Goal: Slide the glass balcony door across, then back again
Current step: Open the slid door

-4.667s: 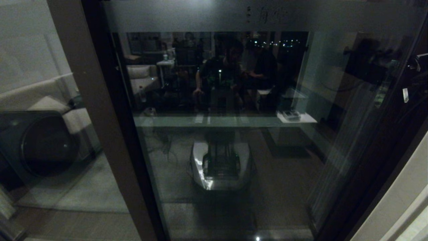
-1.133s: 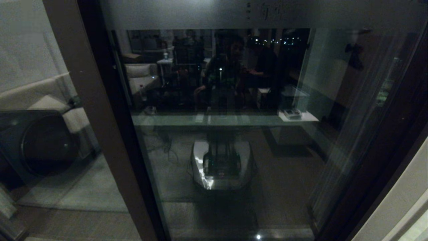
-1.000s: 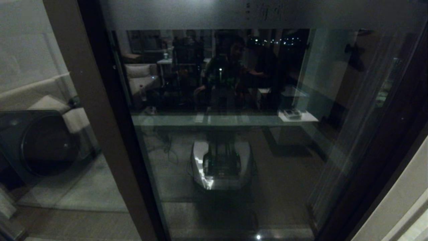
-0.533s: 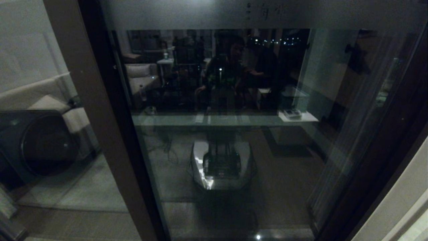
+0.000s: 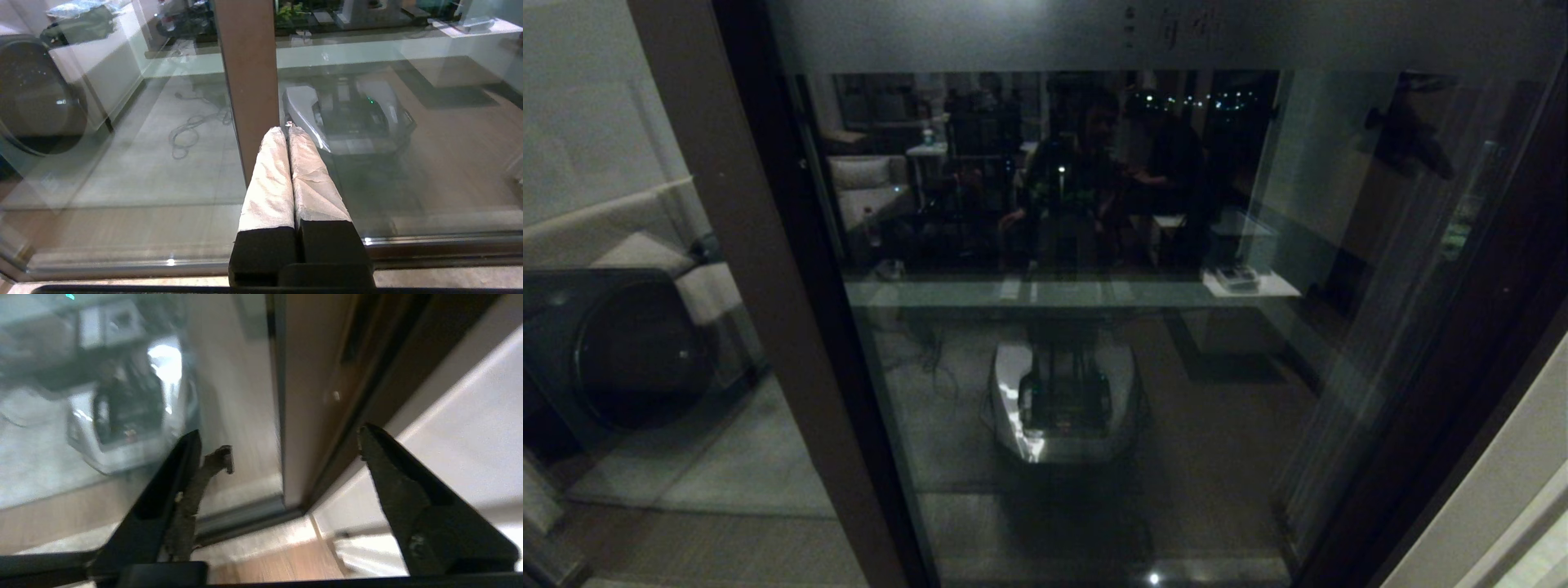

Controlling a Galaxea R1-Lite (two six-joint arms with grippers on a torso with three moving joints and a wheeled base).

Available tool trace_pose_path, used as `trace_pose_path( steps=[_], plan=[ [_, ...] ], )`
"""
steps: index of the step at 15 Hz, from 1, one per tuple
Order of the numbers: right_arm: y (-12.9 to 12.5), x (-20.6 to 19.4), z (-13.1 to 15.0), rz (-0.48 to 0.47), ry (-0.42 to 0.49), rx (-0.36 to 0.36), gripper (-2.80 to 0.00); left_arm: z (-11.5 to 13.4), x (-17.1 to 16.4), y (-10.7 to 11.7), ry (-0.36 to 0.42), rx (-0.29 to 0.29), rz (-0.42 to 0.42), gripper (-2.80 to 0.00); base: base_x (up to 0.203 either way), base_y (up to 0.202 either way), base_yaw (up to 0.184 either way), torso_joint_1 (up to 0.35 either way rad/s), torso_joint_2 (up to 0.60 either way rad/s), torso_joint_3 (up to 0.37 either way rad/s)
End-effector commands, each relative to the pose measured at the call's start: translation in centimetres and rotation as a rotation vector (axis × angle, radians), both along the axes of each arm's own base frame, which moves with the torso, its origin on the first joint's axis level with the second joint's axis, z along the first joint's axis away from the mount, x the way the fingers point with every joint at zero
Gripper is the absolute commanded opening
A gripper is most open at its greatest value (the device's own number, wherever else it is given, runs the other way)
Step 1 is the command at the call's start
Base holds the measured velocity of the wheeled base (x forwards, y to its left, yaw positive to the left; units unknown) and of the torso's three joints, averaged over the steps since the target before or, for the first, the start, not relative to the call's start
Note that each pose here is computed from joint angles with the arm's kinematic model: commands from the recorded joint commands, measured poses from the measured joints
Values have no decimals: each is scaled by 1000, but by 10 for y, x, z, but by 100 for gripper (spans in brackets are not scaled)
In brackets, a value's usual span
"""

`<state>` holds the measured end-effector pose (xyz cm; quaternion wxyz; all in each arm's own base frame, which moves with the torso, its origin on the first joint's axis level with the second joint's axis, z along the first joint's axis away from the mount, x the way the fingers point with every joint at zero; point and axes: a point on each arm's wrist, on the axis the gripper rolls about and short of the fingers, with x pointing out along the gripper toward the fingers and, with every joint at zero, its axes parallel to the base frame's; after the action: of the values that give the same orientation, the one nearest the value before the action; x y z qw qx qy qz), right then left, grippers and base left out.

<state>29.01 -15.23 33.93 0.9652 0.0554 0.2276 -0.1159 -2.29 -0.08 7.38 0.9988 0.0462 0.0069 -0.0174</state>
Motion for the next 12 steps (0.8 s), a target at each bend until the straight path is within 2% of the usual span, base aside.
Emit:
trace_pose_path(
  steps=[1,4,9,12],
  plan=[
    [-7,10,-6,19,-26,-6,0,0,0,0,2,1,-1,-280,0,0,0,0,0,0],
    [-29,20,-12,3,-102,-35,0,0,0,0,2,1,-1,-280,0,0,0,0,0,0],
    [-31,24,-19,13,-88,-27,0,0,0,0,2,1,-1,-280,0,0,0,0,0,0],
    [-30,26,-20,66,-97,-1,0,0,0,0,2,1,0,-280,0,0,0,0,0,0]
  ],
)
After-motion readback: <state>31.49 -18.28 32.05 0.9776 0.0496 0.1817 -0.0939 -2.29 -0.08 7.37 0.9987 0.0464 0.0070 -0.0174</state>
